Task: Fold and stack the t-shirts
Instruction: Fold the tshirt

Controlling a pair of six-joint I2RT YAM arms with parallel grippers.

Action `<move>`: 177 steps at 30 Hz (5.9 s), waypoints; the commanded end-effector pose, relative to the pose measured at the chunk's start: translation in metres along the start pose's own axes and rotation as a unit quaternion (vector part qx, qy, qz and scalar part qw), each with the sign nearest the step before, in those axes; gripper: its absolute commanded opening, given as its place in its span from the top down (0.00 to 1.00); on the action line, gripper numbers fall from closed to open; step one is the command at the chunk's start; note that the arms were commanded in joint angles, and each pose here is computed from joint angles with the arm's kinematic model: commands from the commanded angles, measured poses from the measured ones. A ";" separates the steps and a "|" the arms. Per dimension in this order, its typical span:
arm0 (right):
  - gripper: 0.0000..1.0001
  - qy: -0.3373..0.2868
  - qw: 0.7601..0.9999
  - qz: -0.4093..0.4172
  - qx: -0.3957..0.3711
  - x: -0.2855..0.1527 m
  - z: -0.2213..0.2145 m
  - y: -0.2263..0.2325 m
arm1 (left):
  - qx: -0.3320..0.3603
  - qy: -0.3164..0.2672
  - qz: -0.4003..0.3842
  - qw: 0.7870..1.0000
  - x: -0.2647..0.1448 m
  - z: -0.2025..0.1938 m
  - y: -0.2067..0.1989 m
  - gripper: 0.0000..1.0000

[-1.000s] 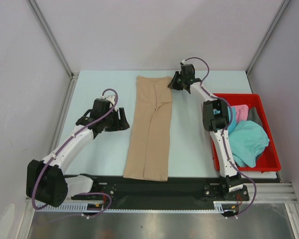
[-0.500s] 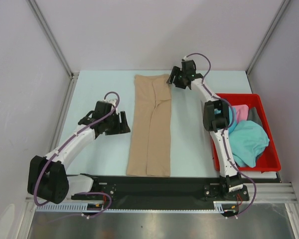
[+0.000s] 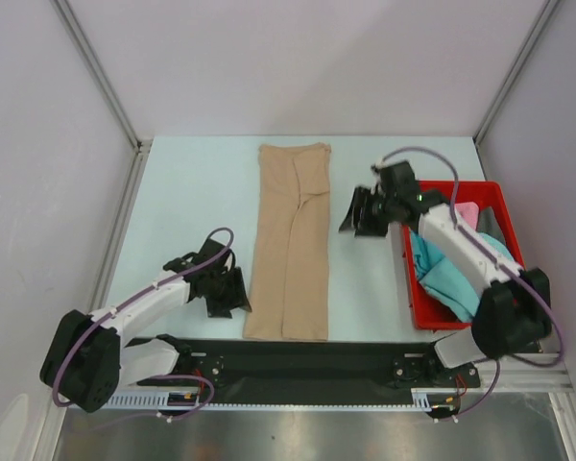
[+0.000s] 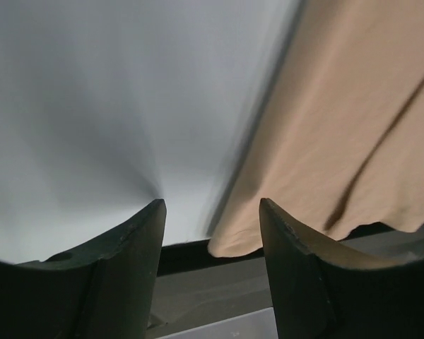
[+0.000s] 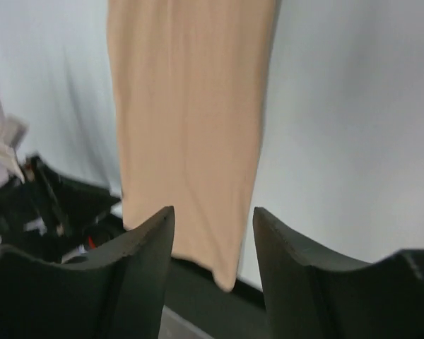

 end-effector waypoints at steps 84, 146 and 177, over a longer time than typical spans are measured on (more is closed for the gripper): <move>1.00 0.118 0.986 0.086 0.085 0.123 0.047 -0.011 | -0.020 -0.076 -0.018 0.997 0.008 0.255 -0.062 1.00; 0.69 0.001 0.999 0.026 -0.025 0.188 0.049 0.062 | 0.264 -0.222 0.236 0.908 -0.054 0.149 -0.090 0.59; 0.24 0.128 0.990 -0.040 -0.047 0.114 0.045 0.037 | 0.407 -0.219 0.319 0.827 -0.043 0.117 -0.192 0.24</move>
Point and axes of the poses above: each gripper's point midway between its finger pads, its own x axis out along the fingers, its own y axis along the line the jaws close on, z = x × y, the point moved 10 cm from there along -x, back along the fingers, and after that the axes turned 9 degrees about x, right-handed, at the moved point
